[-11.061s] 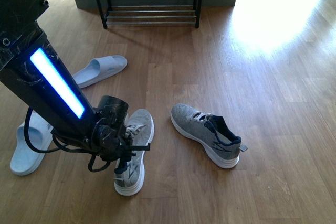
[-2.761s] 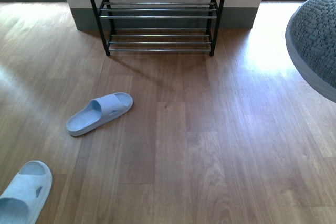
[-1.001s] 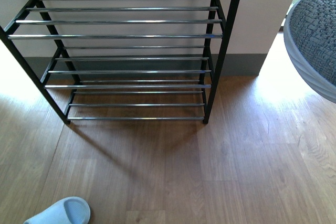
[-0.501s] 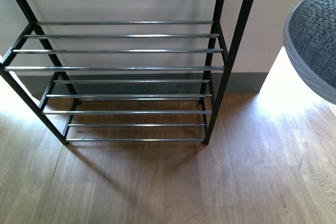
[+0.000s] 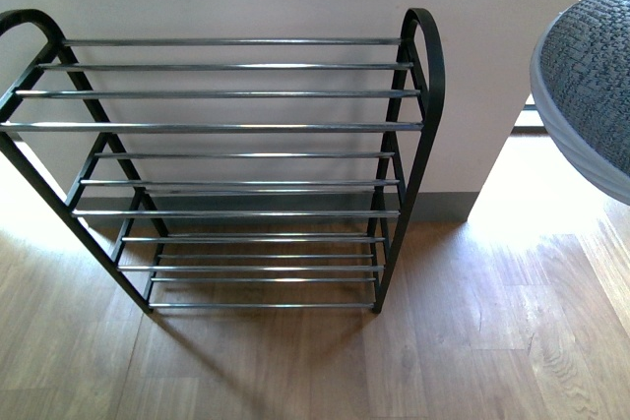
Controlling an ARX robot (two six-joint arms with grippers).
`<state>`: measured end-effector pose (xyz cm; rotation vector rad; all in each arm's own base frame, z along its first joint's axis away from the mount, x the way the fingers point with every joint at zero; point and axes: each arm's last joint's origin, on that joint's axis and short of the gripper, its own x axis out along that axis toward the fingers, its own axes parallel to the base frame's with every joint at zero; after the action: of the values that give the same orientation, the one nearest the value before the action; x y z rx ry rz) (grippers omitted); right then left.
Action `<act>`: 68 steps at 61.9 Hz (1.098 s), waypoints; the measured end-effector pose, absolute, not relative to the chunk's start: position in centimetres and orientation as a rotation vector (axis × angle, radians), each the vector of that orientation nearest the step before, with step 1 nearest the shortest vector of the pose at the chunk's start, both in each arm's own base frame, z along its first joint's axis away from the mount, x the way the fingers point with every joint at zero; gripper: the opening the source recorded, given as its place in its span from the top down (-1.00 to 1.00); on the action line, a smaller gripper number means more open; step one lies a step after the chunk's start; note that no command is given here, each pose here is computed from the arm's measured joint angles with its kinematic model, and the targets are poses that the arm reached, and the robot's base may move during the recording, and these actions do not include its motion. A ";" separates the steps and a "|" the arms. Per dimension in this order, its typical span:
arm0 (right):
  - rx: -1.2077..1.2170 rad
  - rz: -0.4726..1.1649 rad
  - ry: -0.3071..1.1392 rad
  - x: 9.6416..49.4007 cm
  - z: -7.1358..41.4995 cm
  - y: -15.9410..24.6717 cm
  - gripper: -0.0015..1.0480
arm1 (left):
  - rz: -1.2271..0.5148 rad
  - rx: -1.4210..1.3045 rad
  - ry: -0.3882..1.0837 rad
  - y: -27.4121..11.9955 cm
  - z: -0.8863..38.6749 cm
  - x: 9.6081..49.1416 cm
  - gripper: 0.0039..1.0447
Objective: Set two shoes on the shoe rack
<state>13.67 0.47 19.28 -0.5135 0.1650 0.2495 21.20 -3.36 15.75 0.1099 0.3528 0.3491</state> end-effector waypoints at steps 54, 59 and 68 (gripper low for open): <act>0.122 0.317 0.427 33.3 22.3 16.7 0.97 | 0.349 0.110 0.353 -3.4 15.7 21.2 0.96; 0.178 0.286 0.485 35.4 21.6 17.9 0.97 | 0.348 0.110 0.353 -3.4 15.7 21.2 0.96; 0.270 0.208 0.575 38.4 19.7 19.4 0.97 | 0.349 0.110 0.353 -3.4 15.7 21.2 0.96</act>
<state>38.36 19.39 19.72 0.2700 0.5750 0.2076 21.19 -3.36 15.74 0.1103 0.3533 0.3486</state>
